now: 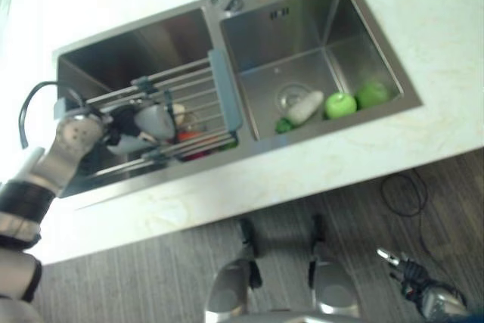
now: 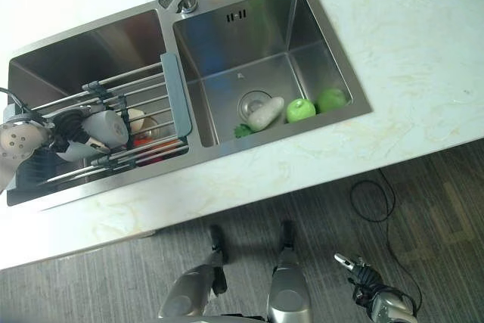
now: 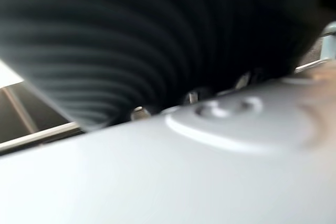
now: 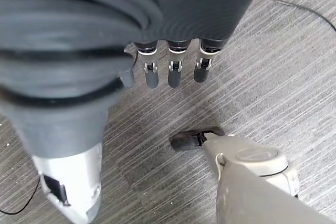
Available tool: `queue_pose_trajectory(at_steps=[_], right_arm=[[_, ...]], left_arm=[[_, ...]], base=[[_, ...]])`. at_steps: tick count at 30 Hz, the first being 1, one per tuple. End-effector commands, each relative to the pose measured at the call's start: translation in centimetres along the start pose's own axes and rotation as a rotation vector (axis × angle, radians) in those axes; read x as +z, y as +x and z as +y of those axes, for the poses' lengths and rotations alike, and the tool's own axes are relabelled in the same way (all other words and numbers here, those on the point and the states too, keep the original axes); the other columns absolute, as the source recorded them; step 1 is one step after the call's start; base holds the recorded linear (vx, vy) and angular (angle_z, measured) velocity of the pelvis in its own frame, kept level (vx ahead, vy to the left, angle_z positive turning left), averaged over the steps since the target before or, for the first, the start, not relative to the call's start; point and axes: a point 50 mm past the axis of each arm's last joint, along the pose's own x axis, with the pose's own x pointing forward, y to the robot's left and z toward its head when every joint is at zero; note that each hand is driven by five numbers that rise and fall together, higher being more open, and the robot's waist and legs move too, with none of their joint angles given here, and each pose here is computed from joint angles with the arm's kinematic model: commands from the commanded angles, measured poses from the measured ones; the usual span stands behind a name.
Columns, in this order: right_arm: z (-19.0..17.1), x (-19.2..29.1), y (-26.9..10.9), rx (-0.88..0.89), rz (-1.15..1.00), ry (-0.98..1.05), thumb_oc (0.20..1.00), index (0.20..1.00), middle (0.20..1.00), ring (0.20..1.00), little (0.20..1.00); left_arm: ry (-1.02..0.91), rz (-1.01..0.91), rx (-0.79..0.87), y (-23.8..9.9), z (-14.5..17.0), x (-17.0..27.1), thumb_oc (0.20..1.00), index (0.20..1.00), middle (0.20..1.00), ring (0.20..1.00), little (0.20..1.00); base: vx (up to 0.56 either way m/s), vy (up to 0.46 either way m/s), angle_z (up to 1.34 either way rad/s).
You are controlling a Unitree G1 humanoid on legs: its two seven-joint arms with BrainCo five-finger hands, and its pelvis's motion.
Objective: Place the dishes in the dishwasher.
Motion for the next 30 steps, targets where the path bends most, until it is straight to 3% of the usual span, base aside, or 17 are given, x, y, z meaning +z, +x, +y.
queue_pose_trajectory(at_steps=[1,14,25,30], right_arm=[[-0.7,1.2,-0.1,-0.014,-0.026,0.0,1.0,1.0,1.0,1.0,1.0],[0.0,3.0,0.2,0.033,-0.082,-0.015,1.0,1.0,1.0,1.0,1.0],[0.3,4.1,0.3,0.049,-0.1,-0.03,1.0,1.0,1.0,1.0,1.0],[0.3,4.4,0.4,0.049,-0.104,-0.033,1.0,1.0,1.0,1.0,1.0]], left_arm=[[0.055,0.136,0.046,-1.3,1.8,-2.7,1.0,1.0,1.0,1.0,1.0],[0.156,0.277,-0.011,-1.0,2.0,-3.8,1.0,1.0,1.0,1.0,1.0],[0.126,0.584,-0.302,-2.2,-1.0,-8.3,1.0,1.0,1.0,1.0,1.0],[0.13,0.641,-0.342,-2.5,-1.9,-9.3,1.0,1.0,1.0,1.0,1.0]], base=[[-0.04,0.016,0.01],[-0.04,0.001,0.0],[0.0,0.0,0.0],[0.0,0.0,0.0]])
